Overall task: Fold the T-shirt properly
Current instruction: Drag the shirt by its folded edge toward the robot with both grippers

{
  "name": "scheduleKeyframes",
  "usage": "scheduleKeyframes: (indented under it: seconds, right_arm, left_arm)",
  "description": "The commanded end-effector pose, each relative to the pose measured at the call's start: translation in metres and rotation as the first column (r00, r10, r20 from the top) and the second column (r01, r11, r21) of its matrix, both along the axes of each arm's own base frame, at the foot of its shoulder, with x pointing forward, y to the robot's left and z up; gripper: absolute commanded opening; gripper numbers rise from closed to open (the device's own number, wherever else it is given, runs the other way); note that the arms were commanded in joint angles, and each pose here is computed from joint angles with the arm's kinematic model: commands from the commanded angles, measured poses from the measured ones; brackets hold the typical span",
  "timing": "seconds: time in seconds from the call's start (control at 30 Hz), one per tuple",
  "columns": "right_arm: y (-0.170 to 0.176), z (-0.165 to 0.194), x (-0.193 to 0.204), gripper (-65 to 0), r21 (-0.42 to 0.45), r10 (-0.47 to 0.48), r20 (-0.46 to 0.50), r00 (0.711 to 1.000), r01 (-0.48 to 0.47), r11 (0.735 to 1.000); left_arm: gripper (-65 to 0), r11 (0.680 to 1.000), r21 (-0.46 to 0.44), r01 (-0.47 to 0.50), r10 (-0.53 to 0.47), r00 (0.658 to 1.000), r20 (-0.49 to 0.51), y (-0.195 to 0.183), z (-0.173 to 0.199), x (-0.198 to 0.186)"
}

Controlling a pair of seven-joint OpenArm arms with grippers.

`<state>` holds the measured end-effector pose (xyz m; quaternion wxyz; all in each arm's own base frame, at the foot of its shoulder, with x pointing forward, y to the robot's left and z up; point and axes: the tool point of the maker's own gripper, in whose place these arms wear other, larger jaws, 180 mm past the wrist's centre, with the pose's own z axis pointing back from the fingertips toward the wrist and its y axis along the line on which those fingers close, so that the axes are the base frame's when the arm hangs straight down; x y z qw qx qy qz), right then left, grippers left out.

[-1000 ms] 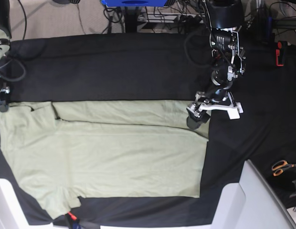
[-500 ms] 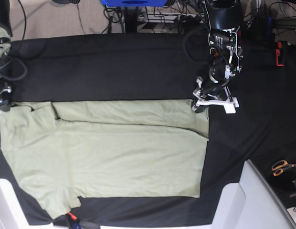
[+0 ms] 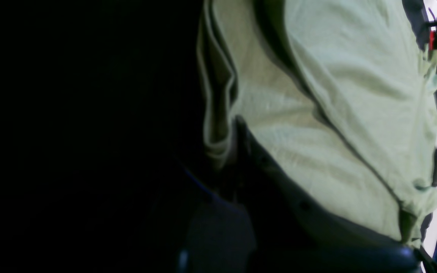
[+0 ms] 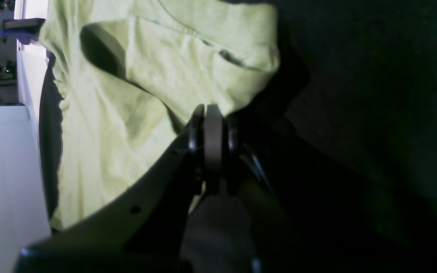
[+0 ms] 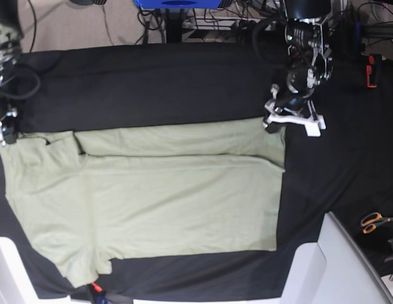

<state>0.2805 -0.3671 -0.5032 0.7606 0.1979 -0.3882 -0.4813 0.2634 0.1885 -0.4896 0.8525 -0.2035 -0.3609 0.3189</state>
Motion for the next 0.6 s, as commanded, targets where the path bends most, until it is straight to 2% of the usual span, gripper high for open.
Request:
scheduleKeyframes:
  seconds: [0.0, 0.27, 0.57]
  right_arm:
    - [-0.013, 0.008, -0.002, -65.0, -0.042, 0.013, -0.009, 1.0, -0.014, 0.999]
    - [0.001, 0.02, -0.031, -65.0, -0.138, 0.115, -0.084, 0.99, -0.126, 0.982]
    - [0.012, 0.03, -0.068, -65.0, -0.203, 0.16, -0.17, 0.972, -0.194, 0.96]
  left_arm:
    - [-65.0, 1.0, 0.022, -0.006, 0.005, 1.0, 0.022, 0.007, 0.007, 0.003]
    - [-65.0, 0.998, 0.066, 0.014, -0.015, 1.0, 0.016, 0.017, 0.013, -0.018]
    - [-65.0, 0.991, 0.126, 0.045, -0.046, 0.999, 0.003, 0.03, 0.024, -0.048]
